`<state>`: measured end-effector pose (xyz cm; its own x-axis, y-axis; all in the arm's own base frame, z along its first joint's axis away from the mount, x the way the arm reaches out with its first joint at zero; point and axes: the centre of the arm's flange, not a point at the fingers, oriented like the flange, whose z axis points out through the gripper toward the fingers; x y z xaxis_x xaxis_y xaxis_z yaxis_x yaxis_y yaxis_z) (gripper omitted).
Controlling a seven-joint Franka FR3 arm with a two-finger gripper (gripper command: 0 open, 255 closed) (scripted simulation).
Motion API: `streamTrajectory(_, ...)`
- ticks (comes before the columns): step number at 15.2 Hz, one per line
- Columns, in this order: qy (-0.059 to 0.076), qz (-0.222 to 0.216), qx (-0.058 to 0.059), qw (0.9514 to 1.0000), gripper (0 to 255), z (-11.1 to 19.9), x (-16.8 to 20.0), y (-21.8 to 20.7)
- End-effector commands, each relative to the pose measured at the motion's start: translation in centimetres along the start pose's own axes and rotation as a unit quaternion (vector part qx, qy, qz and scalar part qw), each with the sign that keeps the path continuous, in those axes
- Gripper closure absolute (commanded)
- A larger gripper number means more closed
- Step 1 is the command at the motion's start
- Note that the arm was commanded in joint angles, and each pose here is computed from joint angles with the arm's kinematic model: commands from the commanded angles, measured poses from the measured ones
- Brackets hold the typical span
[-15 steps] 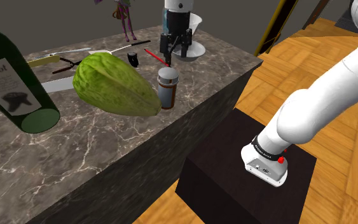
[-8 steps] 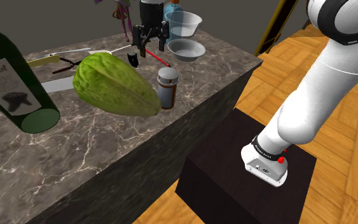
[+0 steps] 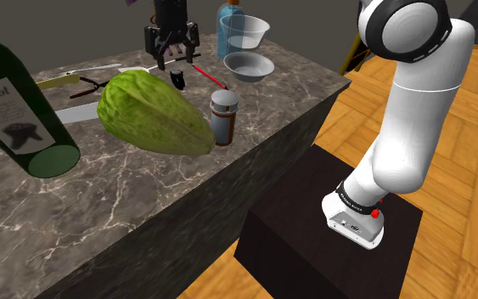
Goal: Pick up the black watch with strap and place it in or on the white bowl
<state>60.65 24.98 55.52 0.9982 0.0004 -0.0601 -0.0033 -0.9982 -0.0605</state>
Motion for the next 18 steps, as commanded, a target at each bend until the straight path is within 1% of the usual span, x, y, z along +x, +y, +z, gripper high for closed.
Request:
streamTrajectory(1,0.001,0.001,0.000,1.0000,0,0.9,0.1,-0.1)
streamTrajectory(5,0.001,0.001,0.000,1.0000,0,3.3,0.1,-0.1)
streamTrajectory(13,0.001,0.001,0.000,1.0000,0,3.3,0.1,-0.1)
streamTrajectory(14,0.001,0.001,0.000,1.0000,255,3.3,0.1,-0.1)
streamTrajectory(18,0.001,0.001,0.000,1.0000,255,3.3,0.1,-0.1)
